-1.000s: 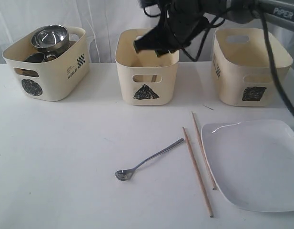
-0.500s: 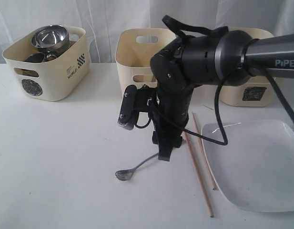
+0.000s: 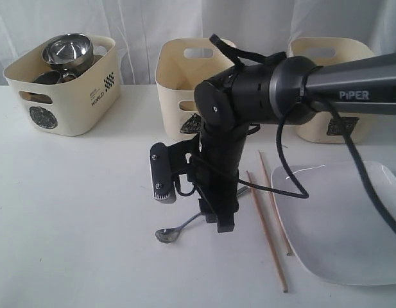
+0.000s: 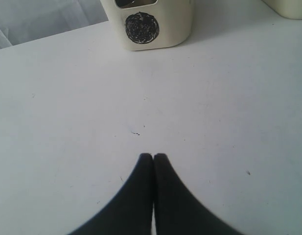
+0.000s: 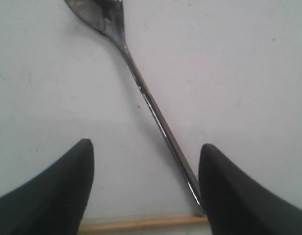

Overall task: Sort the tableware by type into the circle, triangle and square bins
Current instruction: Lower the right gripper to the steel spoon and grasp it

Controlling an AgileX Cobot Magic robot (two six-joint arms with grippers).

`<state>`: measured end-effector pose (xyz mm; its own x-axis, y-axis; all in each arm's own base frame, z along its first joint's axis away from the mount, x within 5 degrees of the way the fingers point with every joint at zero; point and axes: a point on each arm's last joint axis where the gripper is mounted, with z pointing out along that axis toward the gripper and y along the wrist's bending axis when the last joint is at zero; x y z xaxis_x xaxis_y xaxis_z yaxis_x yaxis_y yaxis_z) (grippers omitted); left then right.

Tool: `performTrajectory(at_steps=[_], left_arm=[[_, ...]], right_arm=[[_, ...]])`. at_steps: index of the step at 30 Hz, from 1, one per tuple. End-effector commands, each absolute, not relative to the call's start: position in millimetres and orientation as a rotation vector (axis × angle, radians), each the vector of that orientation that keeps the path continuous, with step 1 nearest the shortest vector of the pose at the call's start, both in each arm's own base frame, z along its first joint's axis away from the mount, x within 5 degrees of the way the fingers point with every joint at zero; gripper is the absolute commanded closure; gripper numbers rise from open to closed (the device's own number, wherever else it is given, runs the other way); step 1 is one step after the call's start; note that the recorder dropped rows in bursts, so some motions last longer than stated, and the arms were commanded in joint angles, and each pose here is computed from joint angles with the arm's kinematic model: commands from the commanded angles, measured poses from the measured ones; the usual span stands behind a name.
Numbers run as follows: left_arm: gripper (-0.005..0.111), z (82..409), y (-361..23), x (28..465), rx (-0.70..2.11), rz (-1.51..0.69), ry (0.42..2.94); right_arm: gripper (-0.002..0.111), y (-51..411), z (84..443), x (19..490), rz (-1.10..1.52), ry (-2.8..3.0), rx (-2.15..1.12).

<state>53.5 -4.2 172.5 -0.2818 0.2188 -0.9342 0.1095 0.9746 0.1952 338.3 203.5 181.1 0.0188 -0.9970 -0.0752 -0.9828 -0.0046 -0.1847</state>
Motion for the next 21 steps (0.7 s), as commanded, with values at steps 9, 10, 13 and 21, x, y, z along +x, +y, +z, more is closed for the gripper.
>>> performTrajectory(at_steps=[9,10,13,21], left_arm=[[0.107,172,-4,53,0.229,0.102,1.856],[0.107,172,-4,53,0.229,0.102,1.856],[0.107,172,-4,53,0.229,0.102,1.856],[0.107,172,-4,53,0.229,0.102,1.856]], right_arm=[[0.049,215,155,363,-0.05,2.152,-2.097],[0.049,214,153,364,-0.048,2.16,-2.096],[0.049,213,141,365,-0.04,2.175,-2.12],[0.054,216,117,368,-0.004,2.18,-2.131]])
